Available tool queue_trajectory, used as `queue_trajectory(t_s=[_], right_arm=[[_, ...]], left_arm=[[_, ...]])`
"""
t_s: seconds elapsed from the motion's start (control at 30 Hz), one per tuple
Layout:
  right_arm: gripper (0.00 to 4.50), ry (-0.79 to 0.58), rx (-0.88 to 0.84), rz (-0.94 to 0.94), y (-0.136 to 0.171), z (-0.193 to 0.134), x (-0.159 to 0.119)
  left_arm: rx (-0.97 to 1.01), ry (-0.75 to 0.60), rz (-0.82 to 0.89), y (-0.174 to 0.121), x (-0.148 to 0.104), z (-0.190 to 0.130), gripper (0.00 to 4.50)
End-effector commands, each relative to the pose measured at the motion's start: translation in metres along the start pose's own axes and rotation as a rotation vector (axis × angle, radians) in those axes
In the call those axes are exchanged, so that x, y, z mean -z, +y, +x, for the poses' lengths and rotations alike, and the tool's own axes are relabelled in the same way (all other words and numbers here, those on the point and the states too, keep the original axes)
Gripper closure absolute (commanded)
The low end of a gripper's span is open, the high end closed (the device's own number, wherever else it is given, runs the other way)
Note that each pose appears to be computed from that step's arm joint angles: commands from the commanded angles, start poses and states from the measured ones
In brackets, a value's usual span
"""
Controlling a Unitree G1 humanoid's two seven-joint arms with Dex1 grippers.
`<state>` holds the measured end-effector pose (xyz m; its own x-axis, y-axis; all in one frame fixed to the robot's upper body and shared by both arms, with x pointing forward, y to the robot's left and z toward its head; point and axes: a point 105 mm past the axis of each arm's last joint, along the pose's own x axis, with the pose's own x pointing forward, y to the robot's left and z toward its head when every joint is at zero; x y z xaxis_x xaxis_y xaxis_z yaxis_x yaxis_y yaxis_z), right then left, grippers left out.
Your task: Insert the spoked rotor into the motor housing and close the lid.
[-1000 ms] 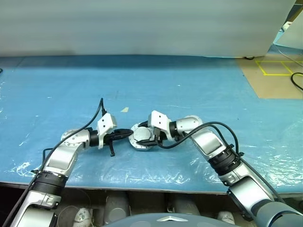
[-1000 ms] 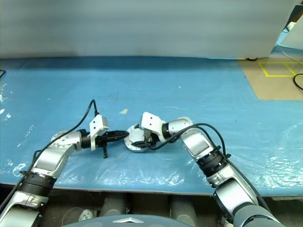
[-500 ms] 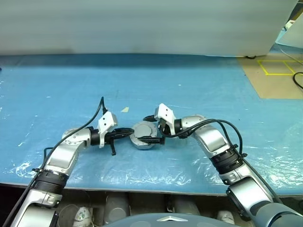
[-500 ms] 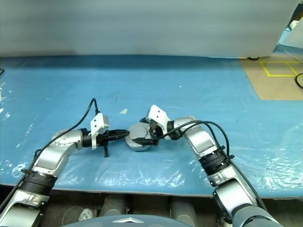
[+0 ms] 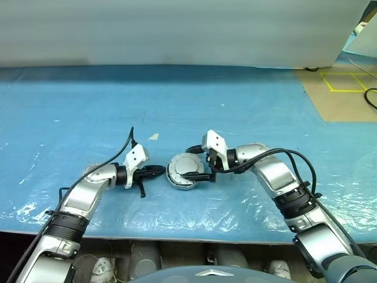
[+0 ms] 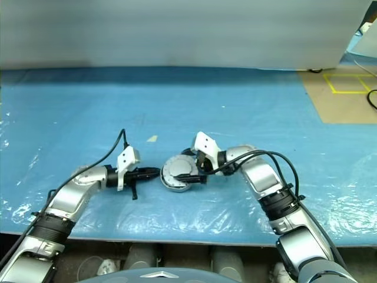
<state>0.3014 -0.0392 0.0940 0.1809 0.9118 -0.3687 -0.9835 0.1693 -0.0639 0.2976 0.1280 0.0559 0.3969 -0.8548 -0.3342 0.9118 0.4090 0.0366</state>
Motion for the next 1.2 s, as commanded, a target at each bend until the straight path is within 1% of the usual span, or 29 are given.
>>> queue_trajectory(t_s=[0.03, 0.2, 0.3, 0.47, 0.6, 0.83, 0.93, 1.03, 1.1, 1.2], right_arm=[[0.02, -0.064, 0.018, -0.042, 0.002, 0.008, -0.016], [0.02, -0.128, 0.034, -0.053, 0.003, 0.015, -0.031], [0.02, -0.138, 0.027, -0.073, 0.007, 0.015, -0.034], [0.02, -0.064, 0.01, -0.106, 0.009, 0.012, -0.019], [0.02, -0.047, 0.012, -0.115, 0.005, 0.006, -0.017], [0.02, 0.018, 0.045, -0.129, -0.002, 0.004, -0.001], [0.57, 0.063, 0.048, -0.149, -0.001, 0.007, 0.01], [1.5, 0.059, 0.048, -0.151, 0.0, 0.009, 0.01], [1.5, 0.053, 0.049, -0.156, 0.0, 0.011, 0.008], [1.5, 0.028, 0.058, -0.176, -0.002, 0.012, -0.002]], left_arm=[[-0.012, -0.046, 0.024, 0.003, -0.011, -0.002, 4.5], [-0.037, -0.054, 0.013, 0.005, -0.009, -0.006, 4.5], [-0.062, -0.054, 0.008, 0.007, -0.005, -0.01, 4.5], [-0.087, -0.062, 0.005, 0.01, -0.003, -0.013, 4.5], [-0.093, -0.063, 0.005, 0.011, -0.003, -0.015, 4.5], [-0.1, -0.081, 0.01, 0.014, -0.006, -0.018, 4.5], [-0.103, -0.091, 0.013, 0.014, -0.007, -0.018, 4.5], [-0.107, -0.096, 0.013, 0.014, -0.008, -0.019, 4.5], [-0.108, -0.095, 0.015, 0.015, -0.007, -0.019, 4.5], [-0.118, -0.1, 0.023, 0.018, -0.01, -0.02, 4.5]])
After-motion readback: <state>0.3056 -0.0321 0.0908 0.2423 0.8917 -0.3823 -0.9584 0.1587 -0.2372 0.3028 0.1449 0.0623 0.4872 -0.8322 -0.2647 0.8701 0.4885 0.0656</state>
